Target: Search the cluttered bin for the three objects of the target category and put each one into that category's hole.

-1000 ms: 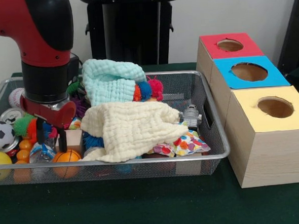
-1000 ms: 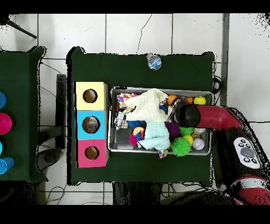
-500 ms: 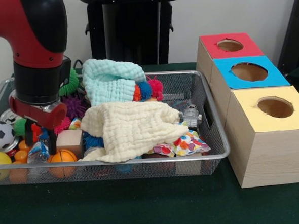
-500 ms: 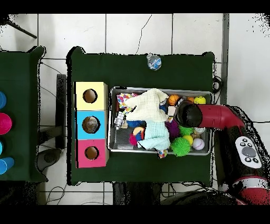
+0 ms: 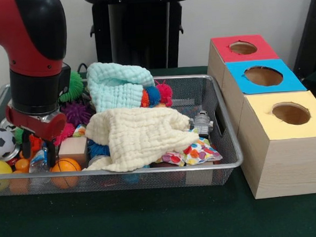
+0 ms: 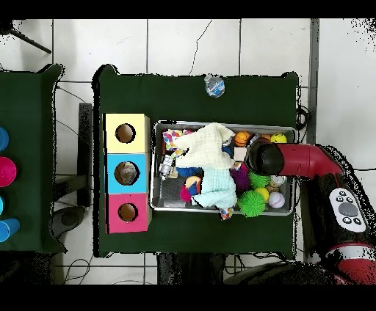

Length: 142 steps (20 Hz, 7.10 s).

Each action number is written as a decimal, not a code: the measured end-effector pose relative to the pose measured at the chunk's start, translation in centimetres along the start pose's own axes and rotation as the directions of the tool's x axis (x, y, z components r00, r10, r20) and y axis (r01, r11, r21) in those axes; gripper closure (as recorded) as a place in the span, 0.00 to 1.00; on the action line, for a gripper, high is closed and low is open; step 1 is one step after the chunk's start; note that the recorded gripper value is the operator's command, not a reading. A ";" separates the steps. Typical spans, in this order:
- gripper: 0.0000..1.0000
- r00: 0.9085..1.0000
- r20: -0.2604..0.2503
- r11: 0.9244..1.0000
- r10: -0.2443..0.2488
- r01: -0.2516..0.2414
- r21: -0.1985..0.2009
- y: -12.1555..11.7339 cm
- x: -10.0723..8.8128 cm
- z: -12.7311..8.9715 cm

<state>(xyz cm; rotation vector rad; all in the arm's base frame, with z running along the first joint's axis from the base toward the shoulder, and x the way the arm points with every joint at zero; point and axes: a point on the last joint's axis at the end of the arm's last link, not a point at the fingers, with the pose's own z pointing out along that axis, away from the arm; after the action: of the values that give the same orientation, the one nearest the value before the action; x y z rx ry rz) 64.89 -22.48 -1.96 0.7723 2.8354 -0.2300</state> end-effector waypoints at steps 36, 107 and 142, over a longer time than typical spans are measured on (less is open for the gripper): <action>1.00 0.998 -0.061 0.995 0.013 -0.019 -0.100 4.3 -0.3 -2.6; 0.00 0.995 -0.038 0.996 -0.088 0.089 0.027 -1.1 3.1 1.2; 1.00 0.999 0.005 0.998 -0.043 0.043 -0.041 -1.3 1.8 0.6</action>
<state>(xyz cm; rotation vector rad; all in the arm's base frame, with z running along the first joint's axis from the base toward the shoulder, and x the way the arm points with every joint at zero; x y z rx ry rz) 62.79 -22.85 -2.81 0.7025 2.8456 -0.1781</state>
